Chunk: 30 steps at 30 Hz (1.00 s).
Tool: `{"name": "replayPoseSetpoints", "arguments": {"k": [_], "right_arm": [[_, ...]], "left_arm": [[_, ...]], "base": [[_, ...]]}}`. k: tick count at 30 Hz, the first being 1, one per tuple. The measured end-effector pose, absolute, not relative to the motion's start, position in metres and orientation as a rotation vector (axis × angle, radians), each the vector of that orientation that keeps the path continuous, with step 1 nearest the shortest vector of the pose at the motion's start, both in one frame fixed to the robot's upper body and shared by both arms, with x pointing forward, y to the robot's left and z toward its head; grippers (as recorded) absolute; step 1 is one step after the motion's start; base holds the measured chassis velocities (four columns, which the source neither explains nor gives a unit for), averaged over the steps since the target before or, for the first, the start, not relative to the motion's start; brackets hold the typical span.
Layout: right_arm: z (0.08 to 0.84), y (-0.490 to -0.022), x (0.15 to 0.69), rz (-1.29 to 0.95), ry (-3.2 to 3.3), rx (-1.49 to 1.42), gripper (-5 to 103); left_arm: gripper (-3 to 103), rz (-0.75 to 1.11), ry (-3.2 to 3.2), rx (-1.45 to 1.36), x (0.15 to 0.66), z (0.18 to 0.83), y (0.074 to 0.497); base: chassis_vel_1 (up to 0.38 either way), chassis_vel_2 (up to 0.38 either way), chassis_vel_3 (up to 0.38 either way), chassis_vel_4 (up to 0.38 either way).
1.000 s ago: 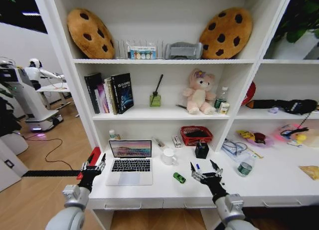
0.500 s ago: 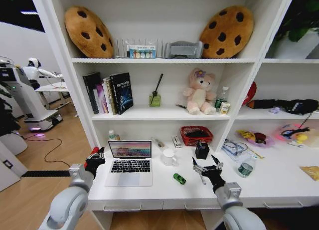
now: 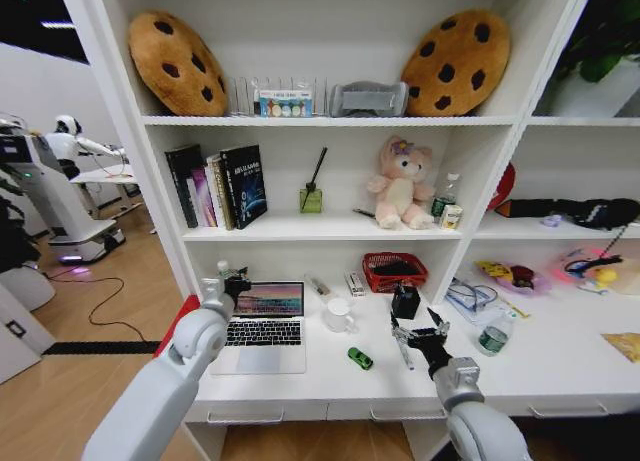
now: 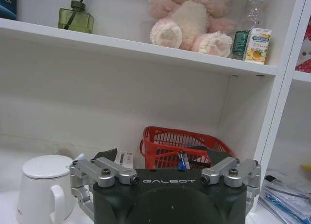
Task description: Organize the objects on the table.
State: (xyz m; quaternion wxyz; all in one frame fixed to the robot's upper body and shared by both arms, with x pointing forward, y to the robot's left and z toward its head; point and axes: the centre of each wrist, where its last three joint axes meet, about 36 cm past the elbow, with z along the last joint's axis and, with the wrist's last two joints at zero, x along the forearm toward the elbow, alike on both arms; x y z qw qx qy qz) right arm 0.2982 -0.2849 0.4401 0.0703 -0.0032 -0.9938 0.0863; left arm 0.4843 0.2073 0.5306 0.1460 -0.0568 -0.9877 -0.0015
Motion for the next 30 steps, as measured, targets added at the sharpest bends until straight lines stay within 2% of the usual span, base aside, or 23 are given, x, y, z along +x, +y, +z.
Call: {"name": "replayPoseSetpoints", "arguments": {"k": [6, 11, 19, 25, 30], "right_arm": [[0.437, -0.284, 0.298, 0.249, -2.980, -0.011, 100], [0.434, -0.283, 0.297, 0.242, -2.971, -0.010, 100], [0.434, -0.283, 0.293, 0.243, -2.969, -0.010, 100], [0.431, -0.273, 0.289, 0.225, -2.963, -0.003, 100], [0.424, -0.265, 0.282, 0.221, -2.948, 0.015, 100]], "left_arm": [[0, -0.031, -2.788, -0.153, 0.522, 0.525, 0.200], [0, -0.096, -2.747, -0.144, 0.519, 0.522, 0.199], [0, -0.060, -2.651, -0.142, 0.460, 0.514, 0.202], [0, -0.018, -2.537, -0.134, 0.387, 0.502, 0.212], [0, -0.005, -2.521, -0.075, 0.360, 0.485, 0.213]], "base": [[0.000, 0.000, 0.000, 0.000], [0.000, 0.000, 0.000, 0.000], [0.000, 0.000, 0.000, 0.000], [0.000, 0.000, 0.000, 0.000], [0.000, 0.000, 0.000, 0.000]]}}
